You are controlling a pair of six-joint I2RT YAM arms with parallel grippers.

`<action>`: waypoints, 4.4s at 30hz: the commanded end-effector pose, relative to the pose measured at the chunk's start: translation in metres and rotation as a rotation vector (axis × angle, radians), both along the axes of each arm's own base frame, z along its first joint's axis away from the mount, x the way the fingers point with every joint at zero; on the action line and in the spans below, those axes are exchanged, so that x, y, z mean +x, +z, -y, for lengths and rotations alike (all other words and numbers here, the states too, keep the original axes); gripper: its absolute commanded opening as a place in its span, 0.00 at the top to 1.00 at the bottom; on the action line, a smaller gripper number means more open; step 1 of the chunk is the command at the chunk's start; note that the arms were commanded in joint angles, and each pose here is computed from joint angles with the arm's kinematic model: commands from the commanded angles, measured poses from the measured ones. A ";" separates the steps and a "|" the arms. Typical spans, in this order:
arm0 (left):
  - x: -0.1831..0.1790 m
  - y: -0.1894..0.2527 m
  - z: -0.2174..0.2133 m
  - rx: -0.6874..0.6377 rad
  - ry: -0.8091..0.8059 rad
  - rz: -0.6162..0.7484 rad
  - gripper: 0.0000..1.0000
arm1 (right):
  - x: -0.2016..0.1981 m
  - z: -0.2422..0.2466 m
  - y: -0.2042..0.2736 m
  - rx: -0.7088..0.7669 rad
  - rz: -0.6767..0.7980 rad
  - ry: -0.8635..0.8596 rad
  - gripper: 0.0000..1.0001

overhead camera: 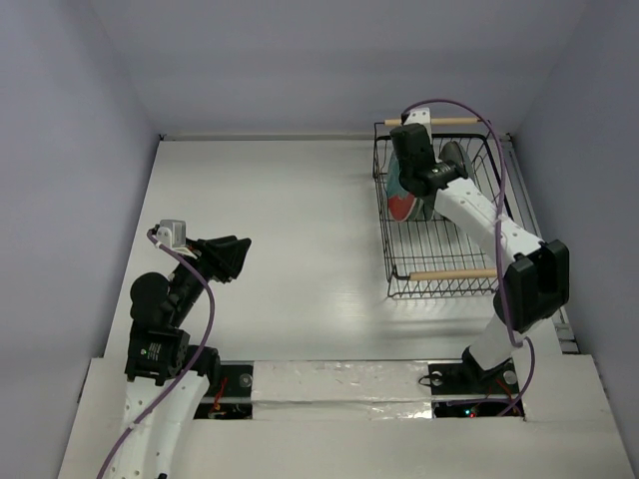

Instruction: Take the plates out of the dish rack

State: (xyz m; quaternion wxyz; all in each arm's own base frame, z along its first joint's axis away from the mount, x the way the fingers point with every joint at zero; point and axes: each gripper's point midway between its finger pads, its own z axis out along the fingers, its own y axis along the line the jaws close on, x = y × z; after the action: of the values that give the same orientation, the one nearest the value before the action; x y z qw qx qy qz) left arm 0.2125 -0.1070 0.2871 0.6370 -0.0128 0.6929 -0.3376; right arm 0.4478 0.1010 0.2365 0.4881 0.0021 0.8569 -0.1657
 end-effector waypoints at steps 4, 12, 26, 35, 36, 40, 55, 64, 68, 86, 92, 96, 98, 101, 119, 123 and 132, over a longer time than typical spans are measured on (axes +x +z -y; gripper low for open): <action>-0.002 0.015 -0.001 -0.007 0.002 0.052 0.59 | -0.004 0.013 0.130 0.058 0.328 -0.067 1.00; -0.001 0.014 -0.001 -0.006 0.002 0.044 0.59 | -0.035 0.029 0.179 0.145 0.434 -0.098 1.00; 0.001 0.012 -0.001 -0.007 0.005 0.036 0.59 | -0.102 -0.018 0.264 0.613 0.658 0.274 1.00; 0.001 0.014 -0.007 -0.010 0.042 0.040 0.59 | -0.080 -0.172 0.225 0.966 0.470 0.645 1.00; 0.000 0.015 -0.009 -0.010 0.048 0.045 0.60 | -0.078 -0.186 0.229 0.992 0.480 0.675 1.00; -0.003 0.021 -0.016 -0.021 0.092 0.072 0.60 | -0.066 -0.250 0.199 1.045 0.391 0.715 1.00; 0.000 0.019 -0.019 -0.026 0.113 0.057 0.60 | -0.017 -0.370 0.024 1.065 0.058 0.648 1.00; 0.000 0.018 -0.019 -0.025 0.110 0.054 0.60 | -0.016 -0.369 -0.049 1.015 -0.058 0.564 0.71; 0.001 0.017 -0.019 -0.026 0.112 0.051 0.60 | -0.024 -0.360 -0.077 0.976 -0.104 0.542 0.61; -0.001 0.020 -0.021 -0.028 0.121 0.064 0.60 | -0.043 -0.331 -0.088 0.848 -0.145 0.544 0.37; -0.001 0.020 -0.021 -0.027 0.121 0.067 0.60 | -0.043 -0.313 -0.051 0.782 -0.081 0.552 0.14; -0.001 0.020 -0.020 -0.027 0.116 0.067 0.60 | -0.047 -0.294 -0.021 0.732 -0.029 0.545 0.16; -0.001 0.021 -0.021 -0.028 0.118 0.067 0.59 | -0.046 -0.277 -0.006 0.683 0.020 0.520 0.29; -0.002 0.020 -0.020 -0.028 0.115 0.067 0.59 | -0.051 -0.237 0.041 0.619 0.147 0.453 0.67; -0.001 0.021 -0.018 -0.027 0.102 0.069 0.59 | -0.039 -0.011 0.055 0.177 0.182 -0.002 0.64; -0.002 0.021 -0.018 -0.027 0.101 0.069 0.59 | -0.028 -0.005 0.035 0.146 0.129 -0.017 0.60; -0.002 0.020 -0.018 -0.026 0.099 0.070 0.59 | 0.003 0.008 -0.001 0.112 0.054 -0.066 0.60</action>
State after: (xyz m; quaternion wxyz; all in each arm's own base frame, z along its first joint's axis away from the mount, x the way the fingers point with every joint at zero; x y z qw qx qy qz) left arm 0.2128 -0.0883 0.2890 0.6576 -0.0528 0.6859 -0.3072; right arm 0.4385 0.0956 0.2180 0.4884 0.0548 0.8605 -0.1341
